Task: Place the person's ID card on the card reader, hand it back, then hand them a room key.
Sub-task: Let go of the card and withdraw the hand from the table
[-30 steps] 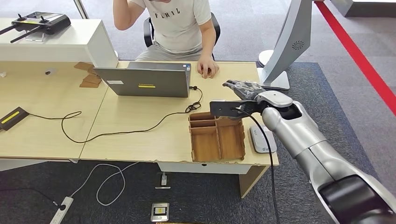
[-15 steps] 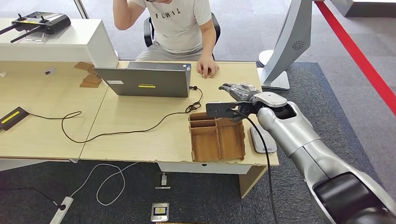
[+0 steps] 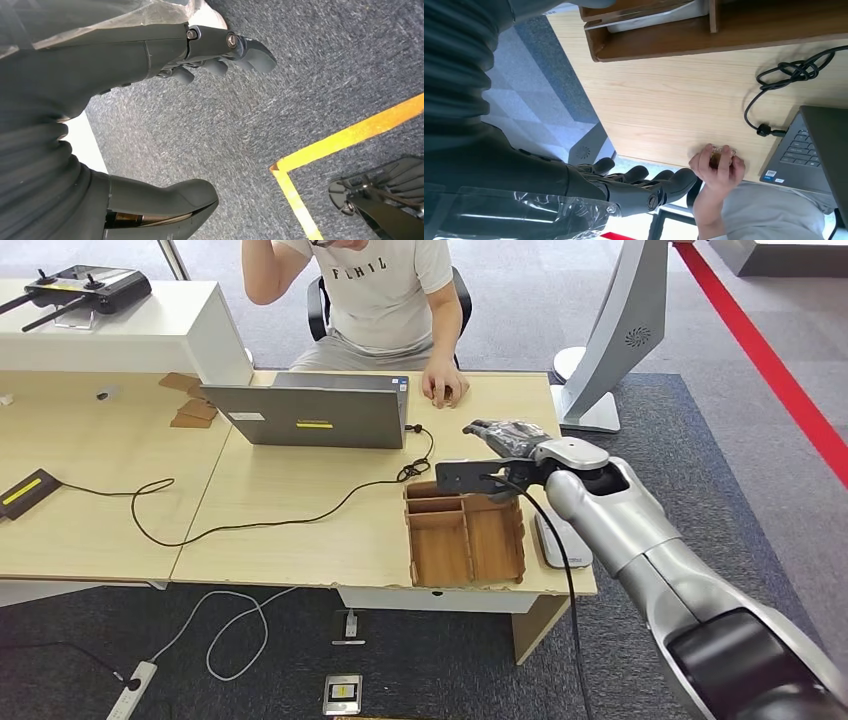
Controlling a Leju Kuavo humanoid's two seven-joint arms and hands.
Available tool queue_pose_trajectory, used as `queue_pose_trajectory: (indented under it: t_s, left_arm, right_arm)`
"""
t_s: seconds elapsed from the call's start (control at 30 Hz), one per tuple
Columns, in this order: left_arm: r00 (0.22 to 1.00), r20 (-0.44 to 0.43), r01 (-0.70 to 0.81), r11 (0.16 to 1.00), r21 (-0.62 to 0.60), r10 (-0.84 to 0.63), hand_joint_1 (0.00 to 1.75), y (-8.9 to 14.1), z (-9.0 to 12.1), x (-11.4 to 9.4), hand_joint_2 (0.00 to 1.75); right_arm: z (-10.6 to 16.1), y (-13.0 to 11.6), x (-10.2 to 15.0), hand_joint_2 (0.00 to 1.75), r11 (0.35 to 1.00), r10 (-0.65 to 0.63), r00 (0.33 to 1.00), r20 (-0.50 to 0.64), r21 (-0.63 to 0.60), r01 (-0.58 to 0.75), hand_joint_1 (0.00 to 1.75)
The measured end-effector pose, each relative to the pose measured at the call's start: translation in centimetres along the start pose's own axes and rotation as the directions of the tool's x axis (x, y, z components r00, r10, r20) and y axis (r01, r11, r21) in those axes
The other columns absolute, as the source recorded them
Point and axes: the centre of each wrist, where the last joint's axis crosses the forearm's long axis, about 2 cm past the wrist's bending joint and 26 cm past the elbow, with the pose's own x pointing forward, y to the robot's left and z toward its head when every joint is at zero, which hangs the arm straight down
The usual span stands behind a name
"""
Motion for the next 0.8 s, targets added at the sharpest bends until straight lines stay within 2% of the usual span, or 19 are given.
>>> queue_pose_trajectory:
  t_s: [0.8]
  left_arm:
    - [1.0,-0.018,-0.01,1.0,0.014,0.01,0.0,0.79,0.07,-0.79,1.75]
  right_arm:
    - [-0.13,0.44,0.2,1.75,0.999,-0.014,1.0,0.01,0.036,0.013,0.0]
